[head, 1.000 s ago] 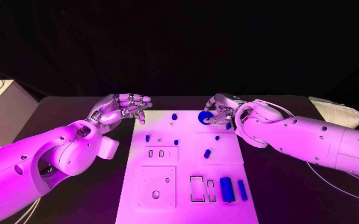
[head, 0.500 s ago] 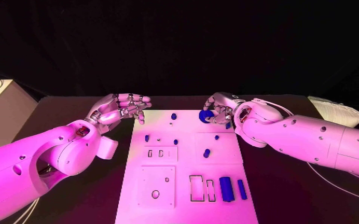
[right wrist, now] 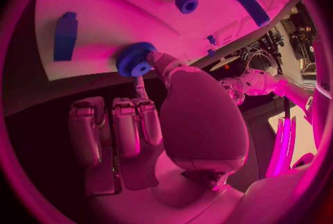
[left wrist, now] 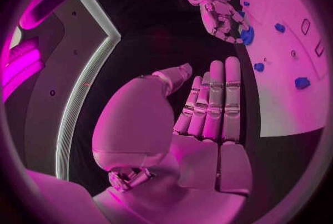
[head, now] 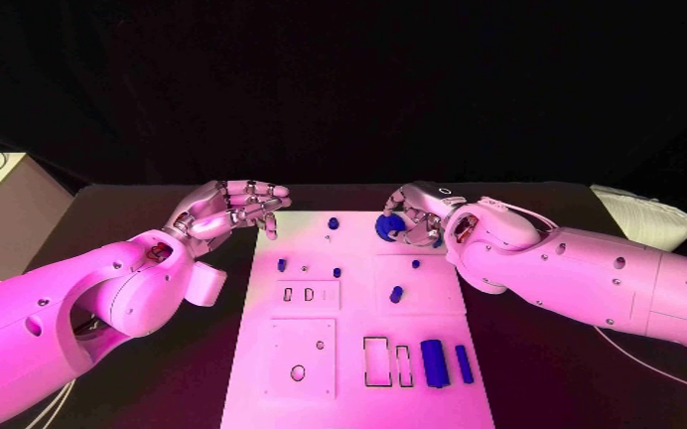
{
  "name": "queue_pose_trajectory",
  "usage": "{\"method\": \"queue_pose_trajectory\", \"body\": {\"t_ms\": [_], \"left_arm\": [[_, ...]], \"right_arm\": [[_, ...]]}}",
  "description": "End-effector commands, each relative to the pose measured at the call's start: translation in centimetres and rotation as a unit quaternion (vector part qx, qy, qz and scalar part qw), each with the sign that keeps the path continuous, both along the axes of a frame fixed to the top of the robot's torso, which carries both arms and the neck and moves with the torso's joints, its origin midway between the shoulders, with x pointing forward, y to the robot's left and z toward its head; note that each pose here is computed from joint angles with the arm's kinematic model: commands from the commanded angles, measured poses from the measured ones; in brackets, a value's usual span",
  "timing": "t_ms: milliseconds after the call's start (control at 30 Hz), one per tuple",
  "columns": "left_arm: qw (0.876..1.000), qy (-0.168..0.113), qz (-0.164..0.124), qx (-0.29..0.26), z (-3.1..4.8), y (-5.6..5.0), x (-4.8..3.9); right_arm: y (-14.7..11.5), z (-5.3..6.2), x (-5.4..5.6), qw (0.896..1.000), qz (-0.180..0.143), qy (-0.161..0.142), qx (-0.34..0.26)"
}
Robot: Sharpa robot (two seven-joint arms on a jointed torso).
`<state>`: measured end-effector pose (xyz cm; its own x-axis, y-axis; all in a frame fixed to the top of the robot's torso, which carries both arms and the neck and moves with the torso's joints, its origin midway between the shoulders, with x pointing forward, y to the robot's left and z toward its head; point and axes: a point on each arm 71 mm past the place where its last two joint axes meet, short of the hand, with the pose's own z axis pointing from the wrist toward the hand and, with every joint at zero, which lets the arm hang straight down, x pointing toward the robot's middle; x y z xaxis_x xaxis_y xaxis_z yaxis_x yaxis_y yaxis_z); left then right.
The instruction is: Assemble the parts on the task board
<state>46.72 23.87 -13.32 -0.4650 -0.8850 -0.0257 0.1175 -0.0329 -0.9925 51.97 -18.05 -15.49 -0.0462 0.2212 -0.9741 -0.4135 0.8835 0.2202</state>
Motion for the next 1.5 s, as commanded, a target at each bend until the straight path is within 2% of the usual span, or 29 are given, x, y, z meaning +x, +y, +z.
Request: {"method": "queue_pose_trajectory", "body": {"t_ms": [33, 333, 467, 733, 1033, 1233, 1500], "left_arm": [[1.000, -0.004, -0.014, 0.001, 0.10, -0.3, -0.13], [1.000, -0.006, -0.017, 0.002, 0.08, -0.5, -0.12], [1.000, -0.013, -0.021, 0.007, 0.14, -0.6, -0.16], [1.000, -0.017, -0.024, 0.010, 0.17, -0.8, -0.20], [0.999, -0.018, -0.026, 0.010, 0.18, -0.9, -0.21], [0.999, -0.018, -0.028, 0.010, 0.21, -0.9, -0.27], [0.999, -0.018, -0.027, 0.010, 0.27, -0.9, -0.32]], "right_arm": [[0.9, 0.8, -0.8, 0.998, 0.029, -0.063, -0.007], [4.2, 1.9, -3.1, 0.990, 0.080, -0.117, 0.009], [5.8, 1.9, -3.7, 0.987, 0.098, -0.126, 0.011], [8.6, 1.3, -4.2, 0.984, 0.127, -0.126, 0.010], [10.3, 0.5, -4.0, 0.984, 0.132, -0.118, 0.004], [10.5, -0.2, -3.3, 0.987, 0.121, -0.109, -0.006], [10.6, -0.6, -2.8, 0.988, 0.114, -0.101, -0.018]]}}
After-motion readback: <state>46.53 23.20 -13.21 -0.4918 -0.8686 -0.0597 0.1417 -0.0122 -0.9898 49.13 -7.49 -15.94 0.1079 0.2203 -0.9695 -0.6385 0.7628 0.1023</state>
